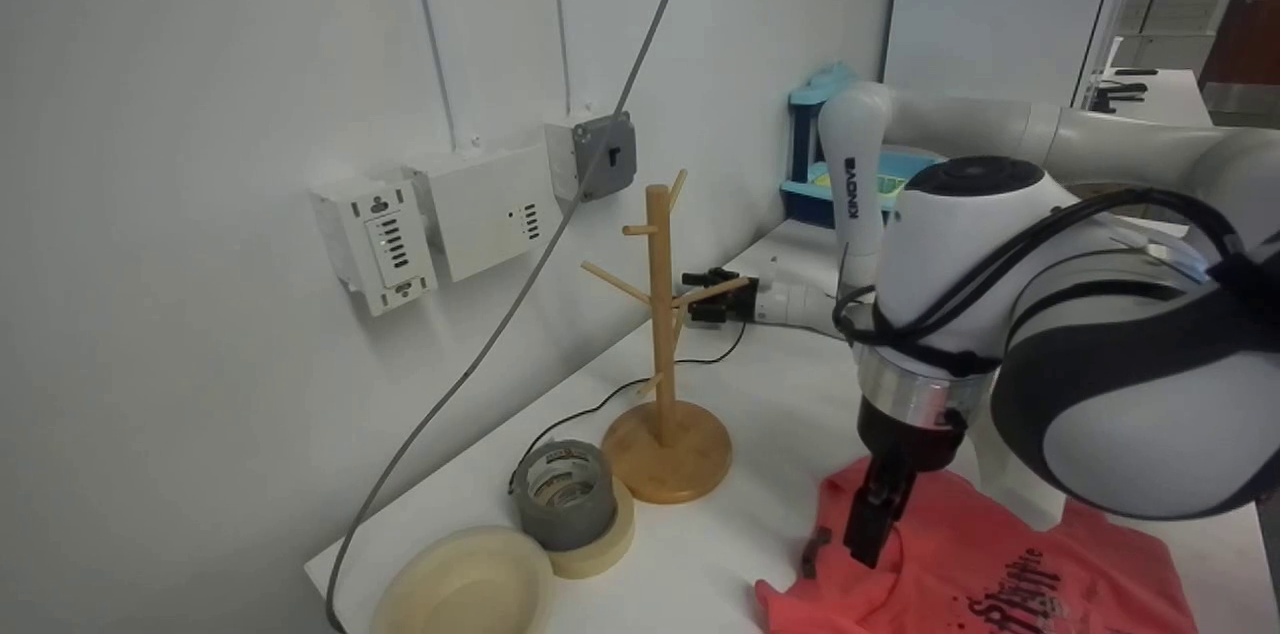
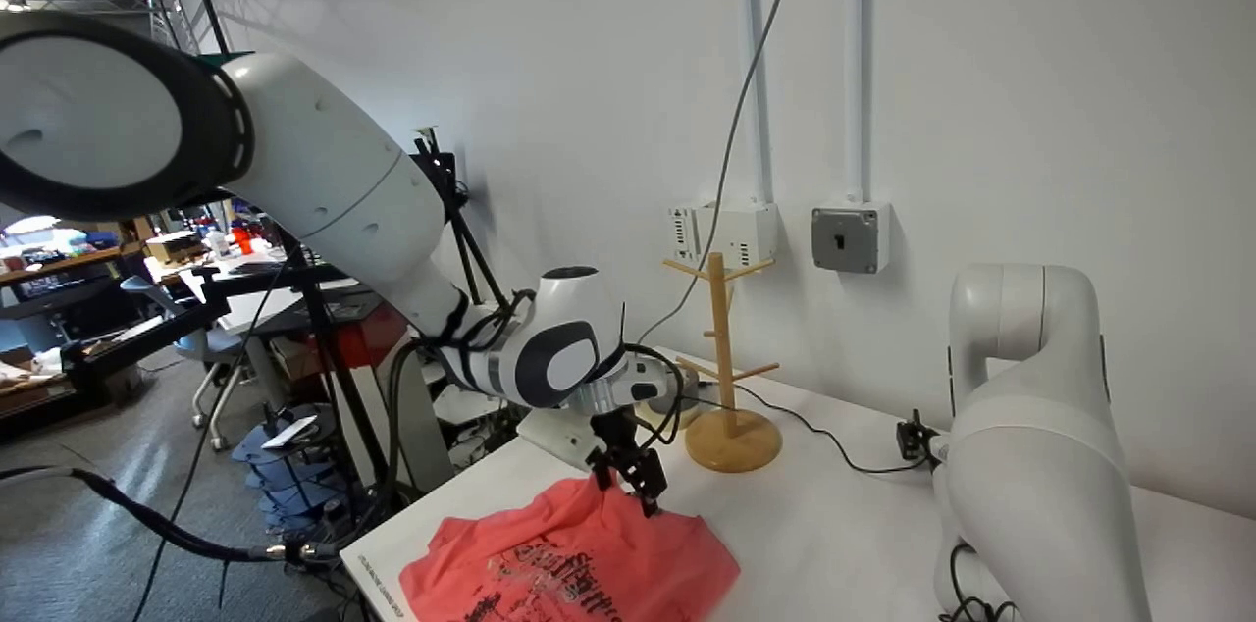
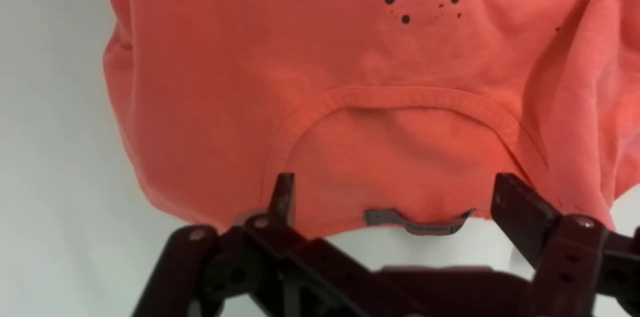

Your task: Pick up the orange sweater and put it back down

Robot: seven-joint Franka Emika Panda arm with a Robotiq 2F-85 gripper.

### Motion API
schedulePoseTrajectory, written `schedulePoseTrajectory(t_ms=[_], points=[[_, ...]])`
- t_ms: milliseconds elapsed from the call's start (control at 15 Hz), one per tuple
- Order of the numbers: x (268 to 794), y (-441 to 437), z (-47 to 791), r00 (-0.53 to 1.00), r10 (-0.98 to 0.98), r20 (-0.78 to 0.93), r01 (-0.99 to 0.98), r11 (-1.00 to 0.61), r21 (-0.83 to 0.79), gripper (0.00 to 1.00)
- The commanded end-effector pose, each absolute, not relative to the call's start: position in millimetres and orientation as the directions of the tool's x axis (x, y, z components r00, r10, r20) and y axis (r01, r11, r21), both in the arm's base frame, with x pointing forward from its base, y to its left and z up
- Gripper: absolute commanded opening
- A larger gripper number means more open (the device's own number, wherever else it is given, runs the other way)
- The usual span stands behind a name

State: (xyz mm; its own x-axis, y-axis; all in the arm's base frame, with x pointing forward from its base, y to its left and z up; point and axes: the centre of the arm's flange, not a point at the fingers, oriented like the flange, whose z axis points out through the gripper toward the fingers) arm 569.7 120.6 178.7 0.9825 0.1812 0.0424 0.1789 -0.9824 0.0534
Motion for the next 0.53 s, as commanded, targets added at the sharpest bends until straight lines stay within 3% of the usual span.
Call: schedulePoseTrajectory(t_ms=[0,467], points=[[590,122,159,0.98,0.196,0.04,0.195,-0.98,0.031,1.0],[602,134,130,0.979,0.205,0.013,0.205,-0.979,0.016,1.0]])
